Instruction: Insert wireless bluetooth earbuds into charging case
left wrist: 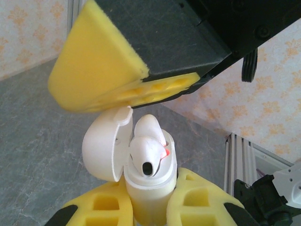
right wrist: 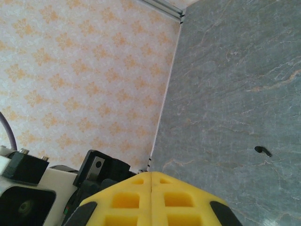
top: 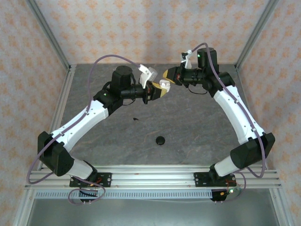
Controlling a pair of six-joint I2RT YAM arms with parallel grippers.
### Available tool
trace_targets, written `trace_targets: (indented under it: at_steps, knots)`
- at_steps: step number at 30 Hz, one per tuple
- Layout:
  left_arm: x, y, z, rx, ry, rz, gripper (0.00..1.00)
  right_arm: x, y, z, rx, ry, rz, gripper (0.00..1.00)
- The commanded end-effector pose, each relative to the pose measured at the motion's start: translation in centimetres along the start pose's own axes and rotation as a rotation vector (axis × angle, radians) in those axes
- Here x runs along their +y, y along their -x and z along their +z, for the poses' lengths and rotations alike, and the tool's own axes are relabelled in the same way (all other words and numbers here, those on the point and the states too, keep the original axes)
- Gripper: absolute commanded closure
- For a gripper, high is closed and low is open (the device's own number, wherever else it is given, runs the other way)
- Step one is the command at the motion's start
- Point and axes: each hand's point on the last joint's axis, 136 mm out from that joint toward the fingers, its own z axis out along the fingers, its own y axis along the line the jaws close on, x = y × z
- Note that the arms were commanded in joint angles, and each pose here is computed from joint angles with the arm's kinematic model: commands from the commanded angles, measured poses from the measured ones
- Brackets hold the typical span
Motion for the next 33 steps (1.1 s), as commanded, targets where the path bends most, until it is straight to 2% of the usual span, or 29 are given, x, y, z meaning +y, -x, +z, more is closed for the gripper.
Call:
trace_targets:
  at_steps: [1,7,25,29,33]
  knots:
    - [0.0,2.0,-0.2,-0.047,0.017,0.062,1.00,3.3,-1.4,-2.0,0.029,0.067,-0.055,0.95]
    - [0.3,2.1,-0.2,-0.048,0.034,0.062,1.00,3.1,-2.7,-2.4,0.063,0.060,-0.038,0.95]
    - [0.7,3.2,0.5,-0.083,0.028,0.032,1.00,-0.9,-4.9,-1.6,0.129,-0.056,-0.011,0.95]
    - [0.9,2.8,0.8,-0.069,0.026,0.024,1.00,-0.2,-4.1,-2.5,0.087,-0.087,-0.061,0.95]
    - [1.1,2.6,0.9,-0.064,0.027,0.021,1.00,0.2,-2.1,-3.9,-0.016,-0.152,-0.115,0.96]
